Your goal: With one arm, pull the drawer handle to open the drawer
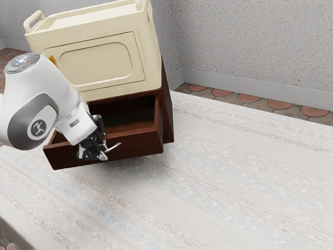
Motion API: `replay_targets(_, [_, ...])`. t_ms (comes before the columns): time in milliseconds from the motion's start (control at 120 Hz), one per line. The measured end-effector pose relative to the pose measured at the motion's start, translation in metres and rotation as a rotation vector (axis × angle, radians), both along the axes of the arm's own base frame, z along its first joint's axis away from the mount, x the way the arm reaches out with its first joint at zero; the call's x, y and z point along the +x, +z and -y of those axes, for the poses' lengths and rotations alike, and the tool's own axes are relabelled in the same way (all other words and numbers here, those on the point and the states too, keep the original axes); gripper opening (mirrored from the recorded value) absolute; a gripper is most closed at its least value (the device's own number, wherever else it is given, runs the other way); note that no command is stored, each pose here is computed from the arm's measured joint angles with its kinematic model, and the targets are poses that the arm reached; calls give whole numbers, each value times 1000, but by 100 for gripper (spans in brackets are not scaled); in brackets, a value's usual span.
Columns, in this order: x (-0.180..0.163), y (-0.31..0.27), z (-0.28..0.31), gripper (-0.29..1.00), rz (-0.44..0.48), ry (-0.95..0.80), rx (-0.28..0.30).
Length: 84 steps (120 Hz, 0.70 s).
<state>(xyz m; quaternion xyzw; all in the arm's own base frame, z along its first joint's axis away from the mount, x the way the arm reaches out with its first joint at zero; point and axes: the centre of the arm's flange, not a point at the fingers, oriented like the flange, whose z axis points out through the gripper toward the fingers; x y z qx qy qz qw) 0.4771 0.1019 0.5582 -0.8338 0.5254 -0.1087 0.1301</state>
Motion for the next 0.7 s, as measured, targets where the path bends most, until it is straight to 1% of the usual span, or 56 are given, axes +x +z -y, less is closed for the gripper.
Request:
replay_targets(383, [-2,-1,1,10,-8,23,-11])
replay_targets(475, [-2,1,0,10,-5,32,-19])
replay_targets(508, [-3,3,1,8,-2,36,-24])
replay_targets(592, [-6,9,3,13,8,41,-33])
replay_targets(700, [-11,21,6,23,24,49,-45])
